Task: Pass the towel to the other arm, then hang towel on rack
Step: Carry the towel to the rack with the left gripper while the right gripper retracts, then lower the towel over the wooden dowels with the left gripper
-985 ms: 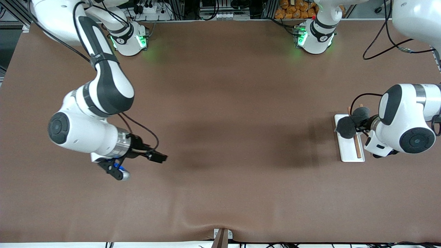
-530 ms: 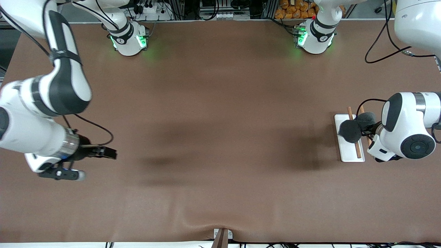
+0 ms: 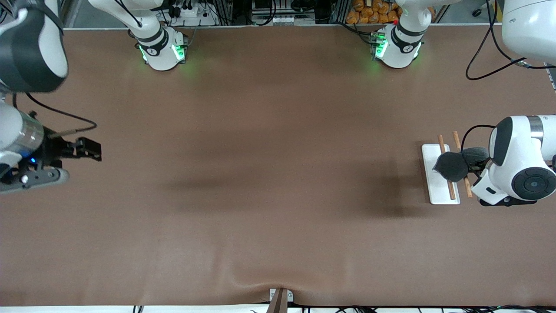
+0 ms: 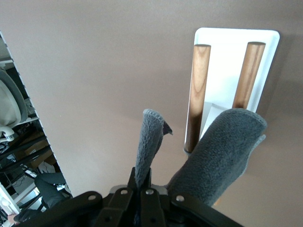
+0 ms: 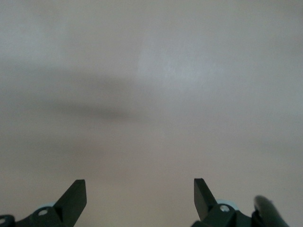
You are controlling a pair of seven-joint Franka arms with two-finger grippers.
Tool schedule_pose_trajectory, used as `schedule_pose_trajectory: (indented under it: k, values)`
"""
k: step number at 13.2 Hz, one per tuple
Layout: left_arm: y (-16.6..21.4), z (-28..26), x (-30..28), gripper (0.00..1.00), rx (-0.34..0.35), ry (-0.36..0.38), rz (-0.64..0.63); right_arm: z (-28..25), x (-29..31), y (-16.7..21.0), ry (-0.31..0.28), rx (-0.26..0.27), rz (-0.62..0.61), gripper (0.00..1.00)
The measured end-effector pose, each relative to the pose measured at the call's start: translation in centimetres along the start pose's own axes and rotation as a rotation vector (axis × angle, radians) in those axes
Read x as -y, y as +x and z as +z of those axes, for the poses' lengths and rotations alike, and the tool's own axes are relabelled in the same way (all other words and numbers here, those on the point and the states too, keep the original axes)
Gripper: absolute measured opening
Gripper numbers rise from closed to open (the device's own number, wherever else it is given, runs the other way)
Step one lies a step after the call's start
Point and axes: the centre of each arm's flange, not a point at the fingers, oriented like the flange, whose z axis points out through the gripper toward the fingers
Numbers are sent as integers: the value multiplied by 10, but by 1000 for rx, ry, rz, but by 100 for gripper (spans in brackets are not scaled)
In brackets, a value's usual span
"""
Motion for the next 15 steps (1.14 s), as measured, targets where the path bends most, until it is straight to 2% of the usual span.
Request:
schedule_pose_trajectory:
  k: [1,5,8,11,13,15]
  values:
    - [1,0,0,2,-3,-1,-1,-8,4,-14,13,6,15,100]
    - [7,17,3,2,19,-15,-2,-2,13,-57,0,-49,37,100]
    - [10,27,-3,2,39,-56,0,-13,6,-59,-68,-99,40,100]
    - [10,30,-13,2,58,-124,1,-33,-1,-59,-80,-140,52,100]
    - [11,33,-15,2,65,-133,3,-34,-2,-62,-78,-125,55,100]
    - [13,38,-18,2,74,-140,6,-30,-2,-66,-75,-80,59,100]
